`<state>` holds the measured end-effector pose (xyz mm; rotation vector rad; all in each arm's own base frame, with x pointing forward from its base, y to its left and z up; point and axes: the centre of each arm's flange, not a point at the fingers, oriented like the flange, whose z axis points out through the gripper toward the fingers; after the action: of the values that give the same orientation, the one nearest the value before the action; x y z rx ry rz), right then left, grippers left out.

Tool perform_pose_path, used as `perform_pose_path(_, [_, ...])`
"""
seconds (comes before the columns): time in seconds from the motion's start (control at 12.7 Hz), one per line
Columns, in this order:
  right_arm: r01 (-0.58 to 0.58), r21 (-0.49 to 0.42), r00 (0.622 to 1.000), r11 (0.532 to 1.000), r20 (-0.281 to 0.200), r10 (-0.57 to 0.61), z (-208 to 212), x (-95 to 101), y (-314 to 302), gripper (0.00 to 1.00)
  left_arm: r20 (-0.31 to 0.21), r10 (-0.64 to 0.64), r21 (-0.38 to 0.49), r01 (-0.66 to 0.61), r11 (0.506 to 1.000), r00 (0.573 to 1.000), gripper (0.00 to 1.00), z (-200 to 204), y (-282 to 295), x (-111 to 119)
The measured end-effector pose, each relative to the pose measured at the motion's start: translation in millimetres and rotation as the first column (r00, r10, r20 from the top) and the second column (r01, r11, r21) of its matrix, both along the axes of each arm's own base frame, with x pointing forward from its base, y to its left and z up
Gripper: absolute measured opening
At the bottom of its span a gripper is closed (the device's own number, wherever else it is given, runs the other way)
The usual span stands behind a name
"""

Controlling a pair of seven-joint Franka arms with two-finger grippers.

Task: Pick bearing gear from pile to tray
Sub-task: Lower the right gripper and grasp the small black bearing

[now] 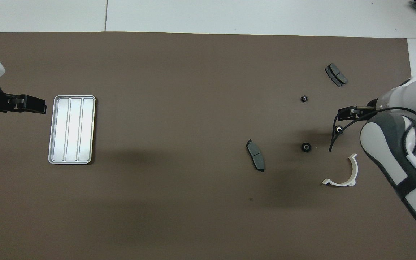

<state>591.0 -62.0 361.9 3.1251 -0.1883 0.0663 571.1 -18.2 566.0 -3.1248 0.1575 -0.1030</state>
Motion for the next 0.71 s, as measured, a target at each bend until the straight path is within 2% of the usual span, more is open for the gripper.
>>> perform_pose_path(0.32, [-0.001,0.000,1.000,1.000,0.023,0.001,-38.6,0.0,0.5,1.00,-0.004,0.000,0.000,0.000,1.000,1.000,1.00,-2.0,0.0,-0.1])
perform_pose_path(0.63, [-0.002,0.004,1.000,1.000,-0.011,0.002,-60.8,-8.8,1.8,0.97,-0.004,-0.001,0.000,0.001,1.000,1.000,1.00,-2.1,-0.3,-0.1])
perform_pose_path(0.71, [-0.003,0.004,1.000,1.000,-0.007,0.003,-64.6,-10.4,2.4,0.96,-0.004,-0.001,0.000,0.001,1.000,1.000,1.00,-2.1,-0.3,-0.1])
